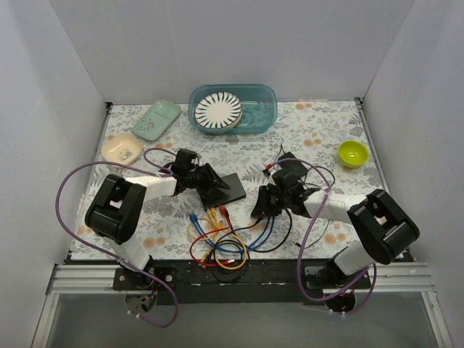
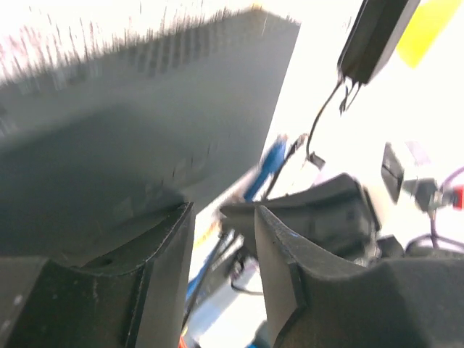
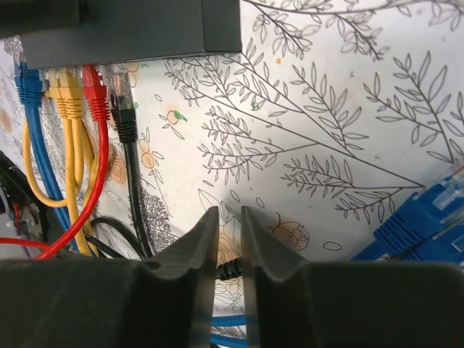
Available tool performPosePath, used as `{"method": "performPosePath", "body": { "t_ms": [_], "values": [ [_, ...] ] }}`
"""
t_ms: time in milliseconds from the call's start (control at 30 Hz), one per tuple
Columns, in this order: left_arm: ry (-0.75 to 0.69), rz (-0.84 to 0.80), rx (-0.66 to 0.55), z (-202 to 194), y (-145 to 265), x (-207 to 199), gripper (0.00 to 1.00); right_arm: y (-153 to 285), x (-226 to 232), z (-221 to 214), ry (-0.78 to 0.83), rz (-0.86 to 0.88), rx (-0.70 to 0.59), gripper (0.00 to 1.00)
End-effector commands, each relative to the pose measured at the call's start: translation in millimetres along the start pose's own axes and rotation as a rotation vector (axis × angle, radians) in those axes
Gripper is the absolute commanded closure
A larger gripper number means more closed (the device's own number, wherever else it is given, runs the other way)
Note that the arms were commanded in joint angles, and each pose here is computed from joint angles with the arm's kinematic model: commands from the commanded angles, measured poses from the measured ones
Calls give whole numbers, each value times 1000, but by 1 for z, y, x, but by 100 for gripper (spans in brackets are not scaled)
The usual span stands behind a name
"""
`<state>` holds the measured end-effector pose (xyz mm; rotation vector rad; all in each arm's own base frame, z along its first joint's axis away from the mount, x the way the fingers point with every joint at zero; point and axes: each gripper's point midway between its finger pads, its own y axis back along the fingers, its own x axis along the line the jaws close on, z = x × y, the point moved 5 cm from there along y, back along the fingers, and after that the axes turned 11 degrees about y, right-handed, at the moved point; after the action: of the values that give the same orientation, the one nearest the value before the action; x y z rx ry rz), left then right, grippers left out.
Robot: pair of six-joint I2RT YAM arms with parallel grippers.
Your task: Pull the plug from the switch port
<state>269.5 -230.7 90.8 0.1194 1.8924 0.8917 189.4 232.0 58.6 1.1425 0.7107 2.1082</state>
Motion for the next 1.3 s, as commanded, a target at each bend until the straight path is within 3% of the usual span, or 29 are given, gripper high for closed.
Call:
{"method": "performPosePath", "body": {
  "t_ms": [0, 33, 200, 400, 533, 700, 867, 1100, 1267],
  "values": [
    [-52, 73, -106, 26, 0, 0, 62, 3, 12, 21, 127, 1, -19, 68],
    [-52, 72, -111, 29, 2, -2, 61, 3, 19, 35, 155, 1, -48, 63],
    [-58, 19, -121, 25, 25, -15, 61, -7, 35, 67, 227, -19, -75, 60],
    [-24, -26, -107, -4, 55, -6, 61, -24, 44, 106, 191, -47, -112, 61],
    [-21, -29, -114, -17, 69, 2, 62, -33, 40, 142, 143, -81, -230, 61],
    [8, -8, -118, -24, 72, 20, 69, -68, 31, 192, 89, -76, -228, 68],
    [-34, 41, -88, -30, 74, 30, 77, -82, 9, 205, 52, -110, -197, 75],
    [-24, 173, -81, -20, 55, 63, 79, -99, 2, 216, 75, -98, -150, 74],
    [-9, 253, -39, -14, 42, 76, 87, -108, -4, 200, 54, -93, -88, 74]
  ]
}}
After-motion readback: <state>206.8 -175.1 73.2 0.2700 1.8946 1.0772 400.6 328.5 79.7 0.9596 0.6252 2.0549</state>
